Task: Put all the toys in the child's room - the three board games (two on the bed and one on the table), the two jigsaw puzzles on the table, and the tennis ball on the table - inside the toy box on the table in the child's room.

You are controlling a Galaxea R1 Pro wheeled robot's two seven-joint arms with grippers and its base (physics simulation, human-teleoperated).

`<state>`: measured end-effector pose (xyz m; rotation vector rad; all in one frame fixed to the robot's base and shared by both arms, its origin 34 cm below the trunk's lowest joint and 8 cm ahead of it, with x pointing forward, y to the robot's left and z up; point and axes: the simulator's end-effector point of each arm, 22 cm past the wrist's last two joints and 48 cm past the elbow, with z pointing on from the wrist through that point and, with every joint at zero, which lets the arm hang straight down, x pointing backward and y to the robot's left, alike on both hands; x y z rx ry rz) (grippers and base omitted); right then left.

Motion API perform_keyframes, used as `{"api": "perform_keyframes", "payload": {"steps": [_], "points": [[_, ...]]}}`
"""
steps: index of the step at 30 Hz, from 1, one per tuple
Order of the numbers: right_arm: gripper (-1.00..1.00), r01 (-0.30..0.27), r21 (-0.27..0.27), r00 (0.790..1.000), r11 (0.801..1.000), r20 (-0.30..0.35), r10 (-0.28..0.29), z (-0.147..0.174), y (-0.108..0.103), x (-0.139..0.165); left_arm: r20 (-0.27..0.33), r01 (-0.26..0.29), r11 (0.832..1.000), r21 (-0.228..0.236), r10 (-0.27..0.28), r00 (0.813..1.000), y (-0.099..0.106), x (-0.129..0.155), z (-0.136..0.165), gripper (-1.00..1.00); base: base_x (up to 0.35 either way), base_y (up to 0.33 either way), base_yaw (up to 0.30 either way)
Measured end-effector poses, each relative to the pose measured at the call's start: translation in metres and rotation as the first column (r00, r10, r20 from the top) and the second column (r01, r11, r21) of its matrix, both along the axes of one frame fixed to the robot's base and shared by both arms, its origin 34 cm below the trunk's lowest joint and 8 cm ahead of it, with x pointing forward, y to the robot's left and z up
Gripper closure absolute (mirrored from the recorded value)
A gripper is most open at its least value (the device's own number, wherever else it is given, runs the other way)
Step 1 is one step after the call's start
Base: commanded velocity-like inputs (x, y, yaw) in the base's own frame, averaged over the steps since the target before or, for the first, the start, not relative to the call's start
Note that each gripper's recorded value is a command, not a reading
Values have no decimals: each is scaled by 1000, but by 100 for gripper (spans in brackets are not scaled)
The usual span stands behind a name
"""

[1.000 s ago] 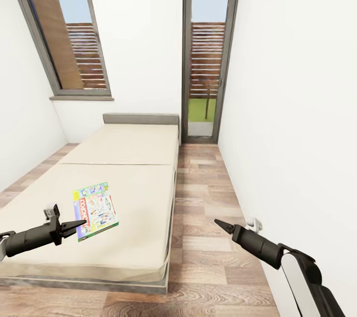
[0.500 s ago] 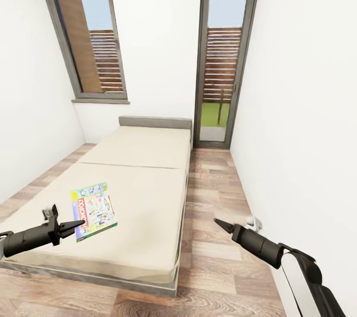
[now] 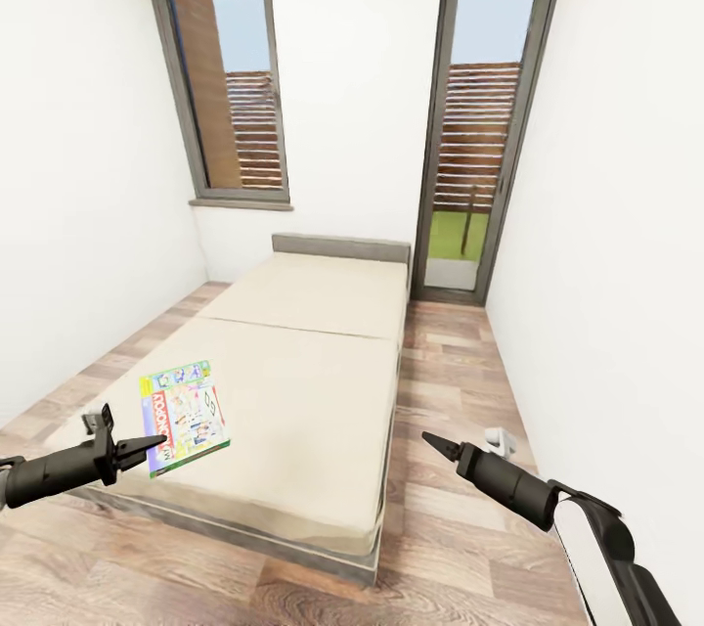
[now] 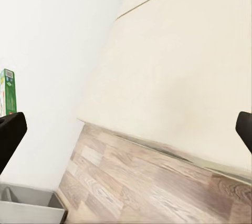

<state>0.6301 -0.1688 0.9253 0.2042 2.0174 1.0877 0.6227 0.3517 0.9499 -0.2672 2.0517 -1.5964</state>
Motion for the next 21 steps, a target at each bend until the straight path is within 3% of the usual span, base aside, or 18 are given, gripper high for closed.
{"api": "perform_keyframes", "payload": {"steps": [21], "points": [[-100, -1, 4, 1000, 1000, 19, 1, 39, 3, -4, 15, -4, 1000, 1, 4, 1000, 1, -5, 36, 100, -20, 21, 239]]}}
